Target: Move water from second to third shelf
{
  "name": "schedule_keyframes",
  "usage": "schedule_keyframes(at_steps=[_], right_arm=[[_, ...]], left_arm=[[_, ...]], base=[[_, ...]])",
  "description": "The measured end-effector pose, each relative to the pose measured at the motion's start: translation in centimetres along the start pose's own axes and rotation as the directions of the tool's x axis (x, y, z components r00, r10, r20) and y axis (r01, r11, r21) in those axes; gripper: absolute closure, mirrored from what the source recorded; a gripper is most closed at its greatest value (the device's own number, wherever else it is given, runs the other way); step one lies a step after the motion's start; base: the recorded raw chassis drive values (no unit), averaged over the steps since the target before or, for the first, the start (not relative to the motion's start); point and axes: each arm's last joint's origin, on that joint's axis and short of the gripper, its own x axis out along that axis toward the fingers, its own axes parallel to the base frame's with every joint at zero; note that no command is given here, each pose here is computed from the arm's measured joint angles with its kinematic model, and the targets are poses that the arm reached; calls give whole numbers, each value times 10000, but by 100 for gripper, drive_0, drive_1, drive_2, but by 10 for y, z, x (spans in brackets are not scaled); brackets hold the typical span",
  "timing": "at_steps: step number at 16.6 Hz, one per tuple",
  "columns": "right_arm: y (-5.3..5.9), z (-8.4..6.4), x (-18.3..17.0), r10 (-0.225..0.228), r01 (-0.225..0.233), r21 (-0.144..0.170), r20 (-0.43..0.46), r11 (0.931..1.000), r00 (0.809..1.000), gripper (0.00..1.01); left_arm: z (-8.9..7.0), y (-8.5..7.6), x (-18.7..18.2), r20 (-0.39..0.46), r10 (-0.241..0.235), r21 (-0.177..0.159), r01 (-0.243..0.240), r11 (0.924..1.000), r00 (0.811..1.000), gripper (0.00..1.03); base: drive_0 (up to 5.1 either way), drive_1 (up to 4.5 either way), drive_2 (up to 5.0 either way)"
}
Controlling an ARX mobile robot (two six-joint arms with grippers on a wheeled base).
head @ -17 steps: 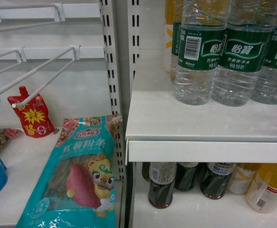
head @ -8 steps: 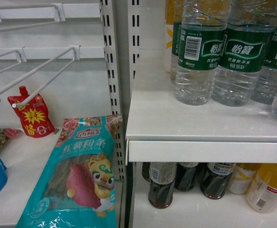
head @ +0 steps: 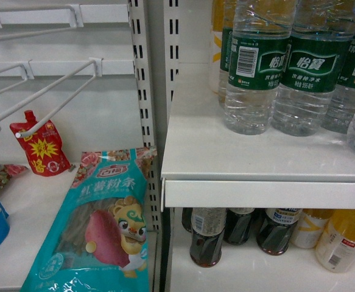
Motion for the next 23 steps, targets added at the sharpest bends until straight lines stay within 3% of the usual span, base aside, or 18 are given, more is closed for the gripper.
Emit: schedule_keyframes(at_steps=[2, 6, 7, 14, 19, 23], right_arm=[[0, 0, -1, -18, 17, -82, -83, 10000, 10000, 53], [0, 2, -5, -11, 11, -92, 5, 10000, 10000, 7], [0, 2, -5, -9, 9, -90, 31, 10000, 10000, 1], [-1, 4, -14, -36, 34, -361, -77, 9993, 10000, 3], [2, 15, -49, 224, -213, -365, 302, 9991, 9993, 3], [0, 13, -90, 496, -474, -371, 628, 9982, 9968, 3]], left_arm=[[0, 0, 0, 0, 0, 0, 0, 10000, 10000, 5], [0, 0, 0, 4, 0, 0, 0, 10000, 10000, 5], [0, 0, 0, 4, 0, 0, 0, 10000, 10000, 5], [0, 0, 0, 0, 0, 0, 0, 10000, 10000, 5], [0, 0, 0, 0, 0, 0, 0, 10000, 10000, 5], [0, 0, 0, 4, 0, 0, 0, 10000, 10000, 5]], base=[[0, 0, 0], [0, 0, 0], [0, 0, 0], [0, 0, 0], [0, 0, 0], [0, 0, 0]])
